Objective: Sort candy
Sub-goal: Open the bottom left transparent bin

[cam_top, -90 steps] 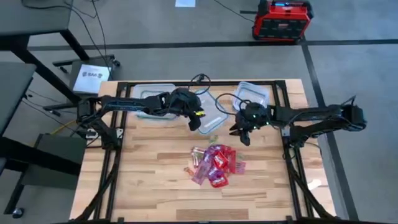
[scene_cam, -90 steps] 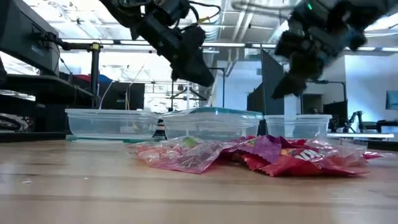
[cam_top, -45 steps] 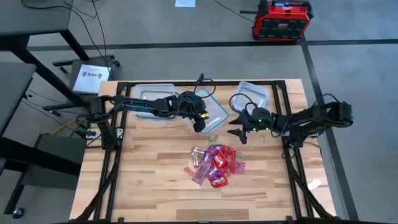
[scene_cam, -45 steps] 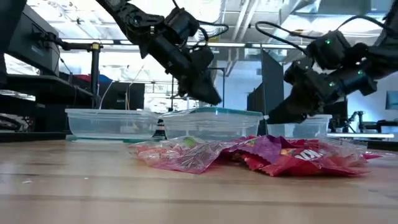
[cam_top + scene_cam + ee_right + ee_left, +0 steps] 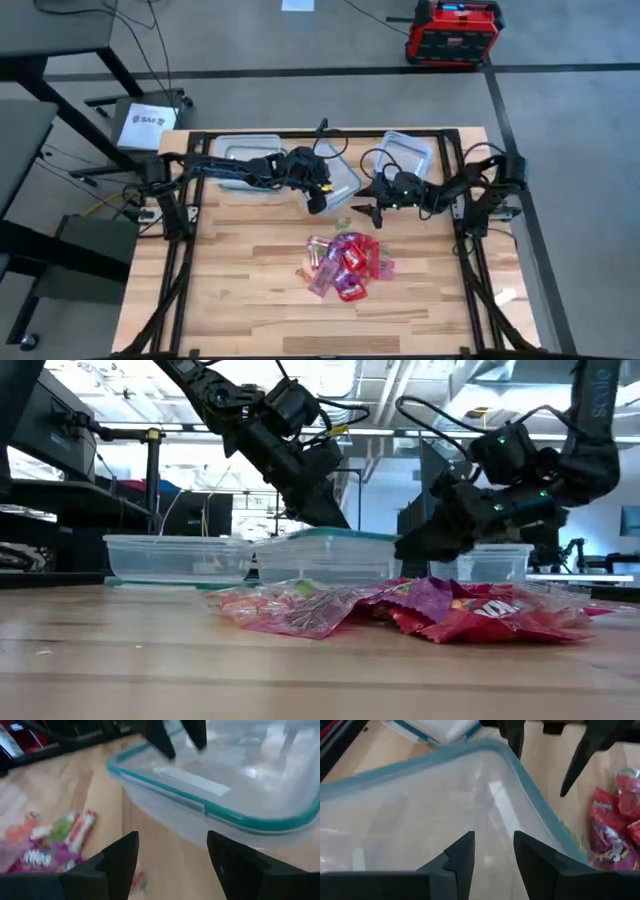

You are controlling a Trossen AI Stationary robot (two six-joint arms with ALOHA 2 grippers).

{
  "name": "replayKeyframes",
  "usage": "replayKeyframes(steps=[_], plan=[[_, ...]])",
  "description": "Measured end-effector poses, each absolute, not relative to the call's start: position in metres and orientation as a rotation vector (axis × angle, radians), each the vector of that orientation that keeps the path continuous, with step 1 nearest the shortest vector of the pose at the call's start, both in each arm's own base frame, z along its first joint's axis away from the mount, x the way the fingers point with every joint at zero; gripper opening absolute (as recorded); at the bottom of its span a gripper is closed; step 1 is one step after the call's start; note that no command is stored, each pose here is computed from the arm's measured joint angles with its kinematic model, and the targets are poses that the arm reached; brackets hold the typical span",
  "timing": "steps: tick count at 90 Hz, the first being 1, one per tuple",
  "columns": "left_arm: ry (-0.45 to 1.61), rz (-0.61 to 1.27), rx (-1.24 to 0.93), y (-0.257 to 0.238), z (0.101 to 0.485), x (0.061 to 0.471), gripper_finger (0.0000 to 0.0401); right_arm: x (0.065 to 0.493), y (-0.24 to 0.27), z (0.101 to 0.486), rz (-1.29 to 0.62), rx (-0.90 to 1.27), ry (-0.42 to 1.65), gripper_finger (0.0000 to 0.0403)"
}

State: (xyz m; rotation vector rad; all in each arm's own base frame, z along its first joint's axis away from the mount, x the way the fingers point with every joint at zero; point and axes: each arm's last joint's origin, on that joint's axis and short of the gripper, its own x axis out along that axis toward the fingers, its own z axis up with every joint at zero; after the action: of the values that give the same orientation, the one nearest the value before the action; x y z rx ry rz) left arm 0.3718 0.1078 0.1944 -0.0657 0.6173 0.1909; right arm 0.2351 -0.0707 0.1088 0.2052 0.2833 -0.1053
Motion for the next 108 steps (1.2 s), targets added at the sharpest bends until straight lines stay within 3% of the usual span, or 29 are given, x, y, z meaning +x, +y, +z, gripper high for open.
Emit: replayKeyframes(steps=[30, 56, 82, 108], plan=[[0.654, 0.172, -0.130, 0.112, 0.156, 0.385, 0.0123, 0.249, -0.069, 0.101, -0.033, 0.232, 0.305, 0.0224], [0.649, 0.139, -0.169, 0.109, 0.158, 0.385, 0.0123, 0.255, -0.071, 0.099, -0.039, 0.277, 0.290, 0.0223], [0.640, 0.117, -0.171, 0.107, 0.160, 0.385, 0.0123, 0.237, -0.061, 0.092, -0.072, 0.326, 0.459, 0.0223], [0.646, 0.119, -0.169, 0.105, 0.159, 0.384, 0.0123, 0.249, -0.072, 0.095, -0.121, 0.254, 0.384, 0.0223]])
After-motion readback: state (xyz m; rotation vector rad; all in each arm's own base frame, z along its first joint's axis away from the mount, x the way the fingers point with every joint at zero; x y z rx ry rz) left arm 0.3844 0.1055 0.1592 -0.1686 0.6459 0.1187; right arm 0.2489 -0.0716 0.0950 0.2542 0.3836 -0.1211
